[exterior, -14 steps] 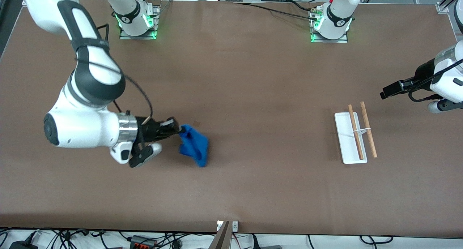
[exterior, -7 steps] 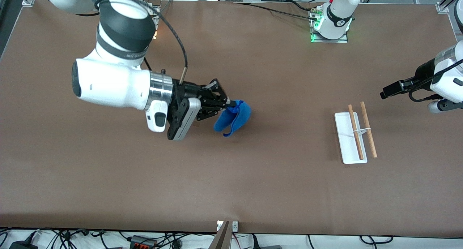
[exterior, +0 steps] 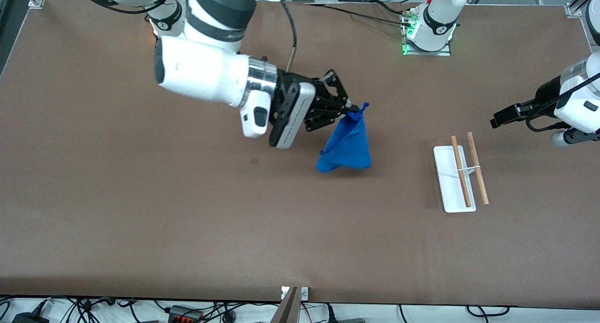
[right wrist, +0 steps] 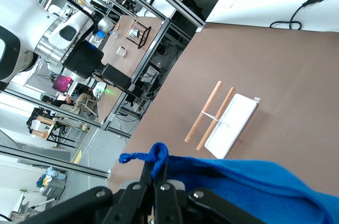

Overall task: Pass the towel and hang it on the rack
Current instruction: 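Lift the towel with the right gripper toward the rack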

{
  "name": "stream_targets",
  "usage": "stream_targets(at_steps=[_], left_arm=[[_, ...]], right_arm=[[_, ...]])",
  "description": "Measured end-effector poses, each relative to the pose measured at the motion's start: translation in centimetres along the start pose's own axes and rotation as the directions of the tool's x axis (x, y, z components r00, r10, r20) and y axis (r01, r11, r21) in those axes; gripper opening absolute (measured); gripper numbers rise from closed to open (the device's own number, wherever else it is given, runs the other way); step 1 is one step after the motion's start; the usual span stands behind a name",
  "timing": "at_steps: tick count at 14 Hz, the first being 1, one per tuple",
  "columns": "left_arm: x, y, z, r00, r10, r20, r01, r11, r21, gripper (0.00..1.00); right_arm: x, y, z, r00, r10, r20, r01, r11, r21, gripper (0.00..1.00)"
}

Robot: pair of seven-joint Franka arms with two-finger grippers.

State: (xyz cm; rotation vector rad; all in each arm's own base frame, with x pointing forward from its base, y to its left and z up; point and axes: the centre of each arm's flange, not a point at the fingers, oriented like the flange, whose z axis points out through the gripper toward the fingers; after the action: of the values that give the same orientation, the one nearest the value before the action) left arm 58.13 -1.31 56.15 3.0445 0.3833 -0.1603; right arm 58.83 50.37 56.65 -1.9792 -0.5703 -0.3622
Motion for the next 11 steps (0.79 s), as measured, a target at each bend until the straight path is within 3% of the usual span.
stream_targets(at_steps=[5, 9, 11], left_arm=[[0.4, 0.0, 2.0, 0.996, 0.063, 0.066, -0.064, 0.998, 0.008, 1.0], [1.6, 2.6, 7.0, 0.945, 0.283, 0.161, -0.257, 0.952, -0.166, 1.0], [2.0, 4.2, 9.4, 0.922, 0.337, 0.19, -0.3, 0.933, -0.199, 1.0]], right_arm=[[-0.8, 0.5, 1.7, 1.0, 0.013, 0.016, -0.013, 1.0, 0.004, 0.03], [-0.7, 0.3, 1.7, 1.0, 0.012, -0.006, -0.012, 1.0, 0.003, 0.03], [-0.8, 0.0, 2.0, 1.0, 0.009, -0.014, -0.009, 1.0, 0.005, 0.03]])
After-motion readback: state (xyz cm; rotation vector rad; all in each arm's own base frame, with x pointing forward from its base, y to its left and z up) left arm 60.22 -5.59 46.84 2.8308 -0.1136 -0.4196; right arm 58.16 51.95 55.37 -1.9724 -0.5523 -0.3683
